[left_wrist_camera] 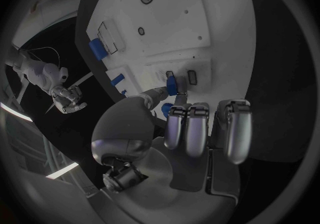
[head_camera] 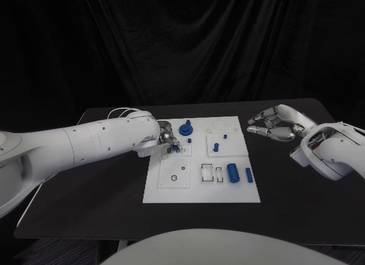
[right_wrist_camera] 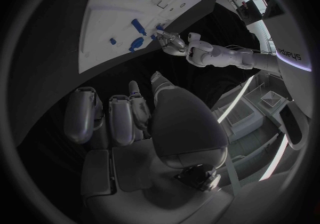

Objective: Assemble the parts on the task board

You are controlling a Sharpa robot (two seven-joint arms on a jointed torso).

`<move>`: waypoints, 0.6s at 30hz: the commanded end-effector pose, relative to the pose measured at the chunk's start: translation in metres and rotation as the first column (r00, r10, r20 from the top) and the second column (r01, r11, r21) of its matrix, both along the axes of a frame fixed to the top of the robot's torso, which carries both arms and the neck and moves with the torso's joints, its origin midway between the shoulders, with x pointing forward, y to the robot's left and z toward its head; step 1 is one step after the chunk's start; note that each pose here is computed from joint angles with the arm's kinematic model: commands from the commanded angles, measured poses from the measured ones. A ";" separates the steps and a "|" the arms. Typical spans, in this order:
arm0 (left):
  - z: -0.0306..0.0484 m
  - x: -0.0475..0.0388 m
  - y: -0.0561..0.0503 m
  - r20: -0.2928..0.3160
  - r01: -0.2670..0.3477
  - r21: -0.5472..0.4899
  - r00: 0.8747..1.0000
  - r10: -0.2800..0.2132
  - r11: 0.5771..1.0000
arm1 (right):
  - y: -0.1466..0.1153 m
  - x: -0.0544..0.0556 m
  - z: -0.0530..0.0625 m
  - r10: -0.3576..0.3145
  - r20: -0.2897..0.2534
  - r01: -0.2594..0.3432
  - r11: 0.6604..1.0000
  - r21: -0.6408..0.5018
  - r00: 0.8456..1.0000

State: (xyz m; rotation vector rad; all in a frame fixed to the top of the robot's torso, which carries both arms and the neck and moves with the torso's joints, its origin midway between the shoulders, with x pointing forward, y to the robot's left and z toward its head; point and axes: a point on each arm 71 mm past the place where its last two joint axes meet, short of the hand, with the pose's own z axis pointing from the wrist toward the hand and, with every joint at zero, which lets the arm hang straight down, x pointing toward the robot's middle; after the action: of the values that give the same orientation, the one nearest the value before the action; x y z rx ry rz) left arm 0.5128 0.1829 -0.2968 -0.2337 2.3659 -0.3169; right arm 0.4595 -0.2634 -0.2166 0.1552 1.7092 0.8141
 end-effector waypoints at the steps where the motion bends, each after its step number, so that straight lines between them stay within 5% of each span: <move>1: -0.0049 -0.0039 -0.001 -0.014 0.003 0.003 1.000 -0.003 1.000 | -0.001 0.000 -0.002 -0.015 -0.025 0.015 1.000 0.002 1.000; 18: -0.0101 -0.0101 -0.002 -0.023 0.008 -0.005 1.000 -0.008 1.000 | -0.003 0.001 -0.004 -0.021 -0.043 0.021 1.000 -0.002 0.999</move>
State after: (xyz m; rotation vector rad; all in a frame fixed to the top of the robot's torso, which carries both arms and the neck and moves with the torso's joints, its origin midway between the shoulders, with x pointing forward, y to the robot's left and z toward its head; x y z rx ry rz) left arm 0.5074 0.1814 -0.3003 -0.2372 2.3665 -0.3305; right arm 0.4606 -0.2647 -0.2181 0.1742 1.7265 0.8113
